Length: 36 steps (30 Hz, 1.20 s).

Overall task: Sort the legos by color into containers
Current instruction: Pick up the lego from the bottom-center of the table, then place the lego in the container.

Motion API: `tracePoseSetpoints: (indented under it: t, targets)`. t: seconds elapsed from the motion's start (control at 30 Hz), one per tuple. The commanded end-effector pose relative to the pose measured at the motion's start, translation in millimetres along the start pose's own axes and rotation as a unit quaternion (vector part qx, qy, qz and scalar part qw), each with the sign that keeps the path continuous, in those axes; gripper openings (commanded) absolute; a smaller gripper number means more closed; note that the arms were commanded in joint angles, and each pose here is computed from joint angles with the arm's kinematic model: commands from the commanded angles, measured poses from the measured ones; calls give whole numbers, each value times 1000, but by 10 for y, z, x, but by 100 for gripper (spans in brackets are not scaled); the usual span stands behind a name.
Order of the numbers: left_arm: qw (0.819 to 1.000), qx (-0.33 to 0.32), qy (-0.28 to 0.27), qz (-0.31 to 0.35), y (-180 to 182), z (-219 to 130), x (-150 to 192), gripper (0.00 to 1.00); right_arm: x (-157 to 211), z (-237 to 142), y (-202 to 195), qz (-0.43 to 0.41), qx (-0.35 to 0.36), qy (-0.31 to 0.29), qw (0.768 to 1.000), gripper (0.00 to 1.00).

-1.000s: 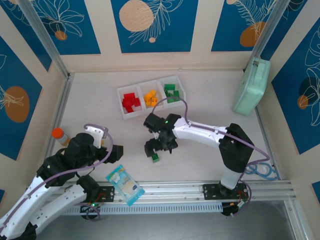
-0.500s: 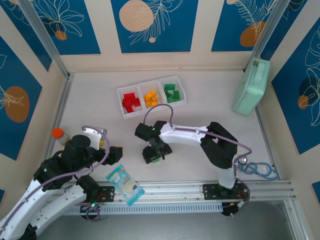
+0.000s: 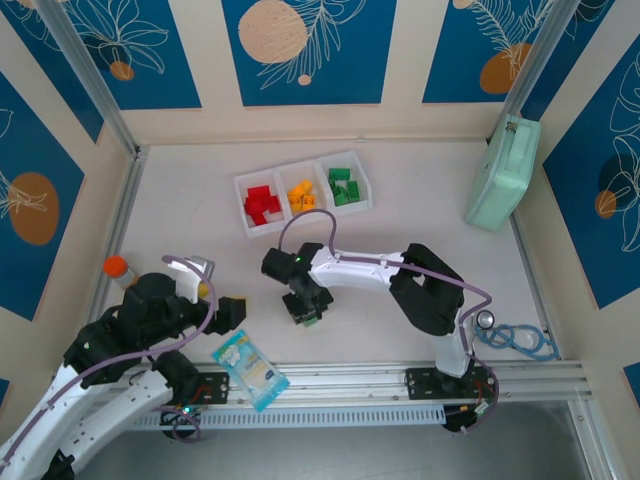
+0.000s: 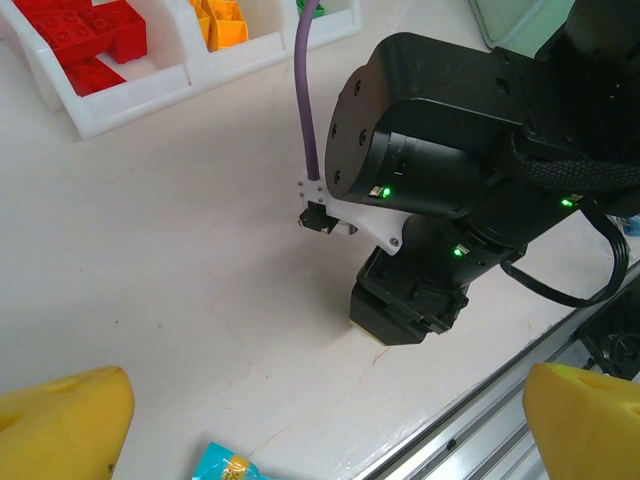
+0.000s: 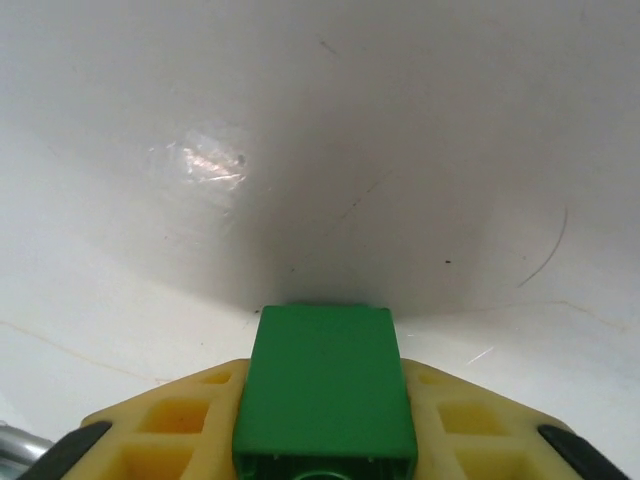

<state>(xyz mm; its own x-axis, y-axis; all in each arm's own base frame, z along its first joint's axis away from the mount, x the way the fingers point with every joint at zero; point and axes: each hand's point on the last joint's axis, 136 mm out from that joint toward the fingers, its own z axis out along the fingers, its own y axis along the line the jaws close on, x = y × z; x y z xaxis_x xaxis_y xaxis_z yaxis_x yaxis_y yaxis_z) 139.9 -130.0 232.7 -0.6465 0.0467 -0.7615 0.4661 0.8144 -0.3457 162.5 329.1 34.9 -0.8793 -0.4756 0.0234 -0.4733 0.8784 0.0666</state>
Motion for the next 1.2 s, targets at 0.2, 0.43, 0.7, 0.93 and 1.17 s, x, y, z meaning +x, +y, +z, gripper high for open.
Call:
tracePoseSetpoints:
  t: [0.2, 0.43, 0.7, 0.93, 1.17]
  targets:
    - [1000, 3, -7, 5, -9, 3, -20, 99, -191, -532, 31, 4, -27, -53, 998, 26]
    - [1000, 2, 1, 6, -9, 47, -9, 99, -868, -1429, -510, 28, -19, -193, 981, 26]
    - [1000, -2, 15, 6, -3, 93, 14, 99, -1869, -2123, -1505, 76, -18, -322, 944, 26]
    - [1000, -12, 0, 3, 40, 43, -11, 99, -2591, -1870, -2350, 147, -26, -315, 937, 25]
    - [1000, -20, 1, 3, 67, 52, -9, 99, -3042, -1384, -2713, 179, -56, -309, 932, 26]
